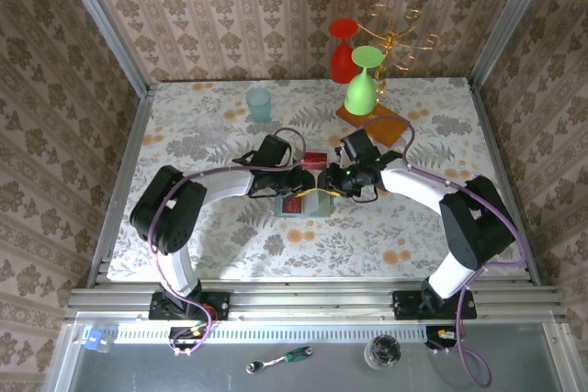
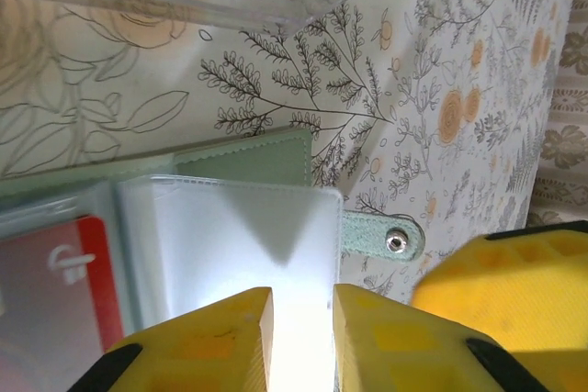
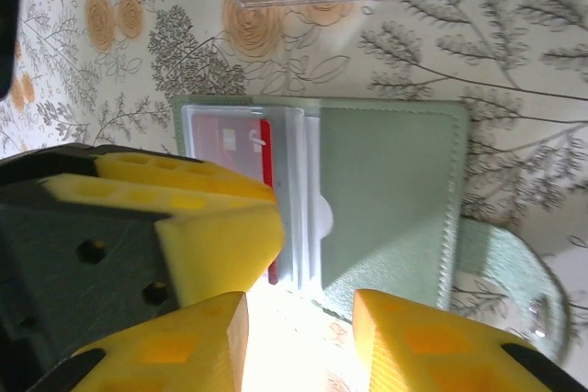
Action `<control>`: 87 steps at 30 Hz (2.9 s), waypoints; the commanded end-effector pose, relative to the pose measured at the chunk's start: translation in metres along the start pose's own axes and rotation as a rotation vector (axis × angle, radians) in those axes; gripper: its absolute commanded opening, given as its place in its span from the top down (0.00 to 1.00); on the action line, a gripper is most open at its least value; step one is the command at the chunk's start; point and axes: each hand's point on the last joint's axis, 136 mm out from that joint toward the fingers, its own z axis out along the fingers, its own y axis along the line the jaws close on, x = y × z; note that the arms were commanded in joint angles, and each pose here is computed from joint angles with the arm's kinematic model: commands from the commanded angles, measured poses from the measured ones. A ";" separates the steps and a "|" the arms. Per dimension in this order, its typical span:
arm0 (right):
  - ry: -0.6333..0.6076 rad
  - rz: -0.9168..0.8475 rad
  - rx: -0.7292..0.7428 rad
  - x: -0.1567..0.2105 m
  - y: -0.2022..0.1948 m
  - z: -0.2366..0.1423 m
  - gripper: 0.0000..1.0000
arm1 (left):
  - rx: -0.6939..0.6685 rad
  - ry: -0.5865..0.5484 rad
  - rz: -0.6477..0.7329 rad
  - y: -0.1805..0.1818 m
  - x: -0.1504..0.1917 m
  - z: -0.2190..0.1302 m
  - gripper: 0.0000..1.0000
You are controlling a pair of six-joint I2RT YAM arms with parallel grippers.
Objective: Take the credit cards out of the card holder
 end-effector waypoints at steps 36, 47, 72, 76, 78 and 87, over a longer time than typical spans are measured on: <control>0.123 -0.030 -0.026 0.009 0.041 0.048 0.63 | -0.018 -0.116 -0.077 0.045 0.001 -0.058 0.75; 0.159 -0.035 -0.021 0.013 0.045 0.064 0.64 | -0.081 -0.110 -0.084 0.065 0.005 -0.062 0.81; 0.202 -0.021 -0.038 0.019 0.045 0.081 0.66 | -0.182 -0.043 -0.093 0.100 0.014 -0.049 0.90; 0.201 -0.022 -0.046 0.017 0.047 0.081 0.67 | -0.185 -0.039 -0.097 0.102 0.016 -0.049 0.90; 0.207 -0.022 -0.046 0.018 0.047 0.084 0.68 | -0.187 -0.039 -0.097 0.102 0.016 -0.049 0.90; 0.226 -0.015 -0.023 0.024 0.036 0.092 0.71 | -0.190 -0.038 -0.101 0.103 0.016 -0.049 0.90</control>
